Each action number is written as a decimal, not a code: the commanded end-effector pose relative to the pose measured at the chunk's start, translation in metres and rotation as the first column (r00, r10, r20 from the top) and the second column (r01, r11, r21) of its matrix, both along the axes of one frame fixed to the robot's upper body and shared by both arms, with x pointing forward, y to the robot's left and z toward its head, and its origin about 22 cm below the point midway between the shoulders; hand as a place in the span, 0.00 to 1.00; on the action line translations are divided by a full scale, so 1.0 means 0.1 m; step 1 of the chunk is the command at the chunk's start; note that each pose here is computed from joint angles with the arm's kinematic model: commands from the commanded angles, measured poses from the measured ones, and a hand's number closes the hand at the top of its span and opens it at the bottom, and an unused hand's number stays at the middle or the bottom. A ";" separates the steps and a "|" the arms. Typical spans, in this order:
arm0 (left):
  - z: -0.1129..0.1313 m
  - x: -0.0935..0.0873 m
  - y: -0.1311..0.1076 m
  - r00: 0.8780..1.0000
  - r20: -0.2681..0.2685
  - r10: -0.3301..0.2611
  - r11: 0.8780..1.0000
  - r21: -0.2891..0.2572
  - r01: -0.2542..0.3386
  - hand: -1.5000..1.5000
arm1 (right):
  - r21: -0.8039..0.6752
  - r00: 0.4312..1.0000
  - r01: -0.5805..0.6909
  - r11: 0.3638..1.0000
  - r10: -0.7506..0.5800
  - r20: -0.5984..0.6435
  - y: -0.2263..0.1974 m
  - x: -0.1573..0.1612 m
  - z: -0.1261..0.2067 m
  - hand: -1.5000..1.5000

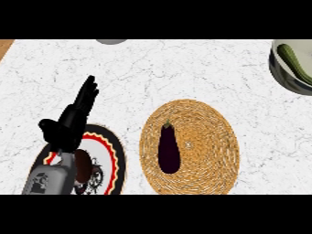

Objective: Pick the squash from the placemat and place it in the bowl

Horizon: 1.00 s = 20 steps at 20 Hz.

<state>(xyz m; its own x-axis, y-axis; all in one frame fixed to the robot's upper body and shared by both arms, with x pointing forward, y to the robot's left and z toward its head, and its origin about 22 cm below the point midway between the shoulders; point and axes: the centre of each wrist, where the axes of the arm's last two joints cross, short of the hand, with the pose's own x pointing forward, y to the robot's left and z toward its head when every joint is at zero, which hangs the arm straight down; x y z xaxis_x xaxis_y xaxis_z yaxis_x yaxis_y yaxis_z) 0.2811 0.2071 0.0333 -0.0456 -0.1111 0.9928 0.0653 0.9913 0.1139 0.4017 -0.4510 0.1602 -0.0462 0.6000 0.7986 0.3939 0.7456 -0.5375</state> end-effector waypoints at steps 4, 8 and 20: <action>-0.10 -0.06 -0.03 1.000 0.006 0.006 1.000 -0.010 -0.006 0.50 | 0.179 0.999 0.015 0.984 -0.020 0.029 -0.26 -0.14 0.13 0.00; -0.11 -0.13 0.03 1.000 -0.001 0.011 1.000 -0.019 -0.011 0.50 | 0.273 0.999 -0.017 0.962 0.006 0.041 -0.63 -0.41 0.26 0.00; 0.02 -0.23 0.12 1.000 -0.005 0.013 1.000 -0.005 -0.013 0.50 | 0.319 0.990 -0.144 0.937 0.135 0.050 -0.96 -0.86 -0.15 0.00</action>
<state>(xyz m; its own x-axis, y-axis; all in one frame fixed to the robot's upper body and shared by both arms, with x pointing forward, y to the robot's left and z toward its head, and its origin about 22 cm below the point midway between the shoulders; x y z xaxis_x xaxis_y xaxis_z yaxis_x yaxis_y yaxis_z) 0.2759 0.2123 0.0353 -0.0362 -0.1077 0.9935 0.0441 0.9930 0.1093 0.3262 -0.5415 0.1577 -0.1249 0.3081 0.9431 0.3075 0.9158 -0.2585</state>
